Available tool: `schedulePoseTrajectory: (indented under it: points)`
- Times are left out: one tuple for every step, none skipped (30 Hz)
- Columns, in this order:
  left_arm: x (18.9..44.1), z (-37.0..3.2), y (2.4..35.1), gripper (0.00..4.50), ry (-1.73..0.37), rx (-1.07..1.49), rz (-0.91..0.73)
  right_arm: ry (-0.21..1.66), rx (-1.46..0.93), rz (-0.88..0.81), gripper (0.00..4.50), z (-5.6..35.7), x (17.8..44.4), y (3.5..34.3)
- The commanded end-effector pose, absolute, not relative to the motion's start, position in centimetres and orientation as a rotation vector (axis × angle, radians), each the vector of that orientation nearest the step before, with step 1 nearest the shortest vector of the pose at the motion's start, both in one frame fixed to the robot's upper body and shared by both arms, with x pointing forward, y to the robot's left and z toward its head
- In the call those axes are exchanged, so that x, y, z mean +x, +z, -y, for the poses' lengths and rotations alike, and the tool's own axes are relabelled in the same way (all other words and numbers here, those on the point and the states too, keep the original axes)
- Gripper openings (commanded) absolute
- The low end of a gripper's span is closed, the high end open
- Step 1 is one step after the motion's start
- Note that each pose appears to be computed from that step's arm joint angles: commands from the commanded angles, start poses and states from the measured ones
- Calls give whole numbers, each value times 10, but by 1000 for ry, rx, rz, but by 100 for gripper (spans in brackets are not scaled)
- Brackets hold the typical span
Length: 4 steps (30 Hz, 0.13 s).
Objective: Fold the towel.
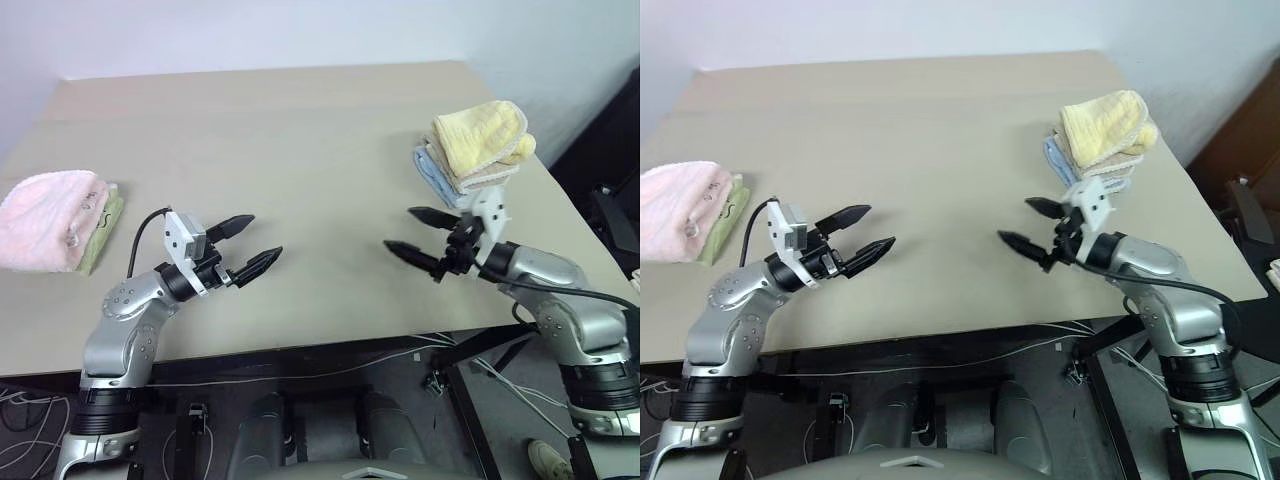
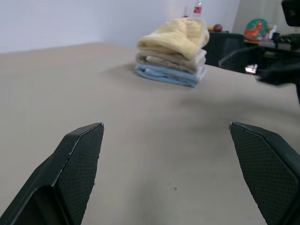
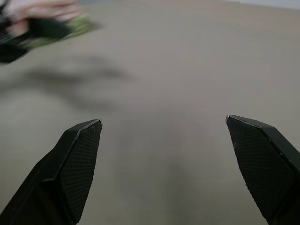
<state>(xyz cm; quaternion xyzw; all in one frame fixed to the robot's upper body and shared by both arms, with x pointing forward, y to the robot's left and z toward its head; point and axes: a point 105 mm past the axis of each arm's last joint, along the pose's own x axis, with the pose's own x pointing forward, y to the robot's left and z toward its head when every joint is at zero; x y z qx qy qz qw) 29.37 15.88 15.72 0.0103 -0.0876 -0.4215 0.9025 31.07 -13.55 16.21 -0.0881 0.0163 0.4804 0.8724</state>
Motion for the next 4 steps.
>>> schedulePoseTrajectory:
  points:
    - [280,-159,167,450,-855,44,220,1045,-232,-5,447,134,313,168]
    - [277,-159,167,450,-846,38,218,1062,-229,-5,447,132,313,169]
    - [275,-160,167,450,-835,34,217,1080,-225,-5,447,129,314,169]
    - [274,-161,167,450,-826,32,217,1094,-223,-3,447,127,314,170]
